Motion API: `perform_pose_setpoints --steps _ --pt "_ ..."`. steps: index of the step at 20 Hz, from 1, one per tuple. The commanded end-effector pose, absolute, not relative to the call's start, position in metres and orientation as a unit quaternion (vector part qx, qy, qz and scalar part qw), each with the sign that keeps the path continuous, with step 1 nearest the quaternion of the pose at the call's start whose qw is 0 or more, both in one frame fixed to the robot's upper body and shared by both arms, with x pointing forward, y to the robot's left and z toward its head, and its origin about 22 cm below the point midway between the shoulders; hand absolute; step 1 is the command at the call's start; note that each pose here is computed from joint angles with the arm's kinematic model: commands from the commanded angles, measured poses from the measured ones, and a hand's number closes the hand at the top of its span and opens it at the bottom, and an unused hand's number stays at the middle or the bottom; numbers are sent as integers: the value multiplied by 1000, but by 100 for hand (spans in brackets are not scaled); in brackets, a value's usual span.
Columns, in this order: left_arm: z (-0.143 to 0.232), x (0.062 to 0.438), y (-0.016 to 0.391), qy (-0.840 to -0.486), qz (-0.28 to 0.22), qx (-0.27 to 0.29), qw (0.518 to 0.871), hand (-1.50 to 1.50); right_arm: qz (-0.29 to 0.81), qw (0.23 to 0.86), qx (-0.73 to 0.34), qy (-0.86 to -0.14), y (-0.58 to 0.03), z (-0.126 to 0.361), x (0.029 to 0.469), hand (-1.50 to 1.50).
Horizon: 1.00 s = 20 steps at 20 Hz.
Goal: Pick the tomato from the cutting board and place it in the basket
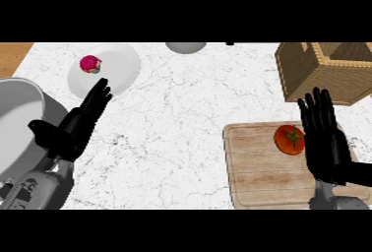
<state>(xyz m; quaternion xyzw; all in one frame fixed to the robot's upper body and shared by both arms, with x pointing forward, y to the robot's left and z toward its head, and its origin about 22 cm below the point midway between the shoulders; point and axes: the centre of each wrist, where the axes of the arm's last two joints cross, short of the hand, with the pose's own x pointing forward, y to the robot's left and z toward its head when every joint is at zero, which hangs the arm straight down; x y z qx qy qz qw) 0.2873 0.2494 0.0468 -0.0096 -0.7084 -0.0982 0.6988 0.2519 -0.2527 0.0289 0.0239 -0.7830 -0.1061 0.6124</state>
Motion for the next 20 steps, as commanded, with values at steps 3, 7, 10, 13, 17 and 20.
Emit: perform_pose_setpoints --steps 3,7,10,13,17,20 --pt "79 295 269 -743 -140 55 653 0 93 615 146 -769 -226 53 274 150" --pt "75 296 278 -741 -144 90 649 0 -224 560 184 -777 -212 47 269 150" --pt "85 298 278 -752 -175 107 626 0 206 598 363 -684 -126 69 247 150" --pt "83 288 289 -751 -169 121 627 0 234 587 282 -722 -124 103 220 -150" --pt "80 290 309 -746 -165 134 631 0 290 540 108 -783 -153 152 246 -150" --pt "78 291 300 -744 -165 133 633 0 377 526 -37 -761 -176 180 261 -150"
